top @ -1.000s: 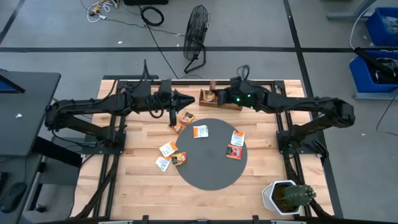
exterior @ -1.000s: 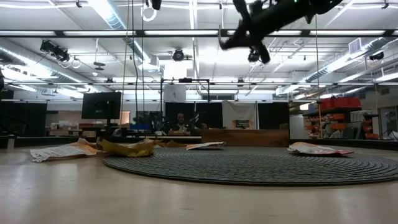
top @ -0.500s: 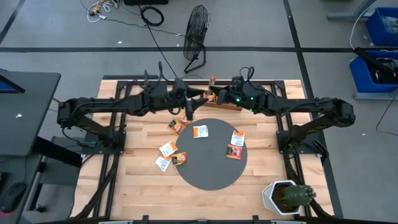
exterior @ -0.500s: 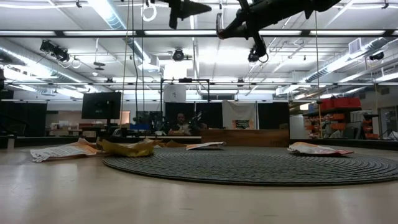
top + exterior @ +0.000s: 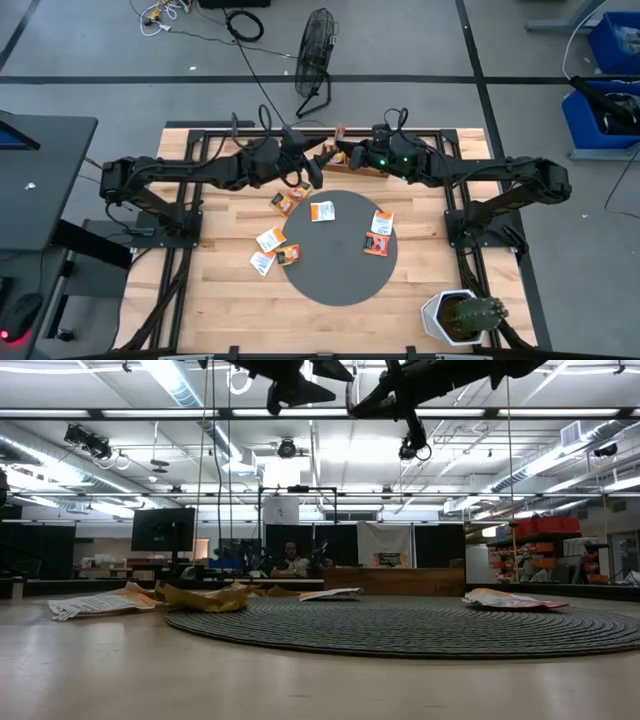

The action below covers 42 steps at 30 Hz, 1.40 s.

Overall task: Pick & Place Tea
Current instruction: Put the orange tea bag into the middle section of the wooden organizer

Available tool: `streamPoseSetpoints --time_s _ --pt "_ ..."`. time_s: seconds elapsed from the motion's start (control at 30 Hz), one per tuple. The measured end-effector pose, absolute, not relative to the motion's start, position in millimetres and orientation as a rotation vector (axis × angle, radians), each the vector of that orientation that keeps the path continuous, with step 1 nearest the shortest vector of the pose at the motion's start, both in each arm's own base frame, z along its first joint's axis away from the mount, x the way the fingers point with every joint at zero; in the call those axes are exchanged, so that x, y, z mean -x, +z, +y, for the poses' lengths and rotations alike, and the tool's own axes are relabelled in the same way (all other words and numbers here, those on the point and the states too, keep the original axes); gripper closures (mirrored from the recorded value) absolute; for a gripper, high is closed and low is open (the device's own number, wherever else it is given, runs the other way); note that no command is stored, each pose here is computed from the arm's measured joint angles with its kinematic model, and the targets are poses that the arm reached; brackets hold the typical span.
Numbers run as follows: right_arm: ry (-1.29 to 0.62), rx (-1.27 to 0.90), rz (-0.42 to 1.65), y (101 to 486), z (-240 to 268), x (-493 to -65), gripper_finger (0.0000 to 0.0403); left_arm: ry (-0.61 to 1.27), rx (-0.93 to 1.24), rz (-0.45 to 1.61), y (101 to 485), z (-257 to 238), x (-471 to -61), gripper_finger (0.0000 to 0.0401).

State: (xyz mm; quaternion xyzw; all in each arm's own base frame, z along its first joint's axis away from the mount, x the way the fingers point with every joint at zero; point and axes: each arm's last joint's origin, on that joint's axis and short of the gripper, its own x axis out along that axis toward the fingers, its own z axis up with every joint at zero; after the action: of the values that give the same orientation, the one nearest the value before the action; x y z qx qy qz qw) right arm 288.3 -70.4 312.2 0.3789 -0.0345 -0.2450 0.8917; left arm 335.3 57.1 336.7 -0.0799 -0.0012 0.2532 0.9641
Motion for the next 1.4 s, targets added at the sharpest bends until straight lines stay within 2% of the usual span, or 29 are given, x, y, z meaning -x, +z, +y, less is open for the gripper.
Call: streamPoseSetpoints --time_s 0.6,1.0,1.4 --pt "-0.476 -0.848 -0.162 319.7 -70.2 -289.0 0.0403 0.576 0.125 -0.069 343.6 65.3 -333.4 0.0165" --pt "-0.454 -0.872 -0.182 322.1 -69.4 -289.2 0.0403 0.576 0.106 -0.067 335.5 59.2 -359.0 0.0167" --pt "-0.451 -0.865 -0.176 321.9 -68.6 -289.5 0.0403 0.644 0.025 -0.058 343.5 55.8 -361.2 0.0239"
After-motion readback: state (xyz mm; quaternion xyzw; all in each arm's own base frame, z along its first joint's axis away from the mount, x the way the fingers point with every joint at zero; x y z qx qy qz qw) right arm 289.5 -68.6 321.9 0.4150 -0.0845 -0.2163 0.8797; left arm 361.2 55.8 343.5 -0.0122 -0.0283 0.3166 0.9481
